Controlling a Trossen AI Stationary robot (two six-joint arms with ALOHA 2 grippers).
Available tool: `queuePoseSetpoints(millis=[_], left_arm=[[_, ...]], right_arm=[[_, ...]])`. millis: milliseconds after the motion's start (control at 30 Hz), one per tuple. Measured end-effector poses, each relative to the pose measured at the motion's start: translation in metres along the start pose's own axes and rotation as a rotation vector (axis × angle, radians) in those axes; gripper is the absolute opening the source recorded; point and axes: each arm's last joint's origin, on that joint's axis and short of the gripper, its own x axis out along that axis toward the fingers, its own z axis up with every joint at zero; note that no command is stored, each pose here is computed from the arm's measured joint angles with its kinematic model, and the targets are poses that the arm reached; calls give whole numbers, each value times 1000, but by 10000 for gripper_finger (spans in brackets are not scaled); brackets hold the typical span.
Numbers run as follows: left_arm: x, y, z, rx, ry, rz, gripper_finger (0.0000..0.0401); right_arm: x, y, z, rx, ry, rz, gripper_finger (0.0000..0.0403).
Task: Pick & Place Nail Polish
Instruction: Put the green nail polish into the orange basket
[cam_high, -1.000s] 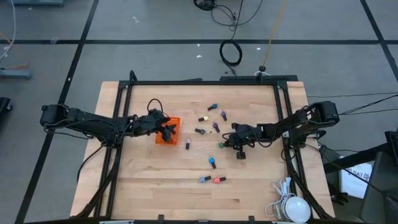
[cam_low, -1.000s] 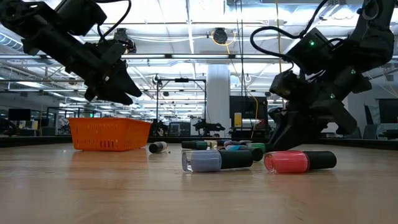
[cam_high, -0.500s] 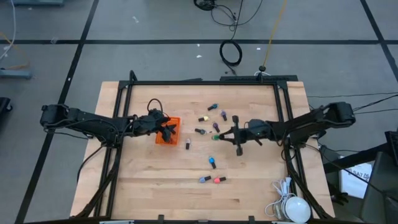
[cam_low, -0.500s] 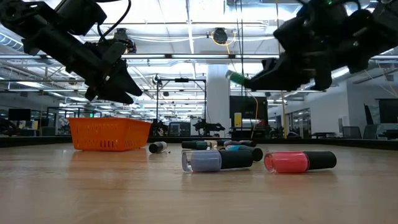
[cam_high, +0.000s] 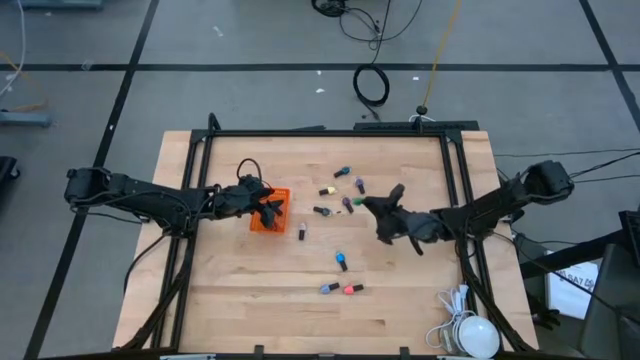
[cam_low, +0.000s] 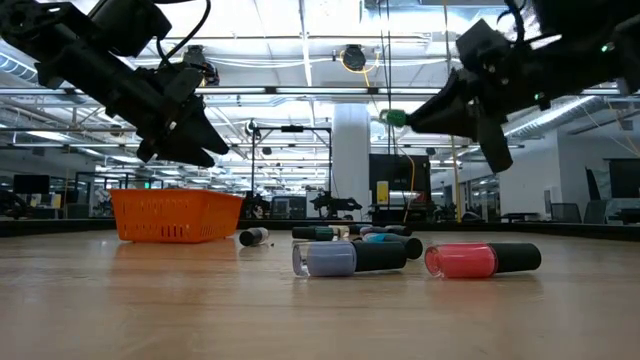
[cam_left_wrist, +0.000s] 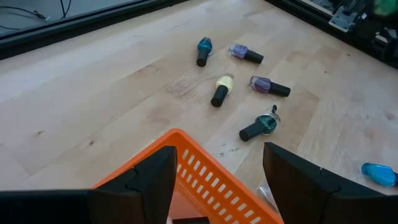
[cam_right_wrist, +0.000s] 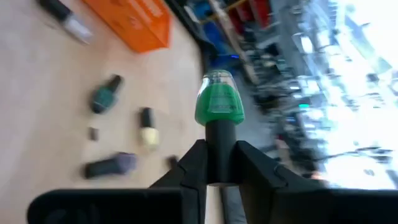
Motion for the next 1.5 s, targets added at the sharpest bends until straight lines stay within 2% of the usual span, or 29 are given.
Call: queuePoseSetpoints(millis=[167,433,533,633,967,1200,1500], left_arm=[[0,0,0,0,-1,0,235],[0,0,0,-1,-1,0,234],[0,0,0,-1,-1,0,234],[0,0,0,-1,-1,0,235],[0,0,0,-5,-1,0,235],[0,0,0,-5,-1,0,235],[0,-1,1,-9,-10,-5,235]], right_arm=[[-6,-1,4,-44,40,-69,50],[-6,0,4,14,23,-55,50],[-3,1,5,117,-64,24,50],[4,1,2,237,-151,163,50],[28,-8,-23,602,-142,395,50],[28,-9,-21,691,-221,527,50],[20,-14,-6,818,-507,834,50]])
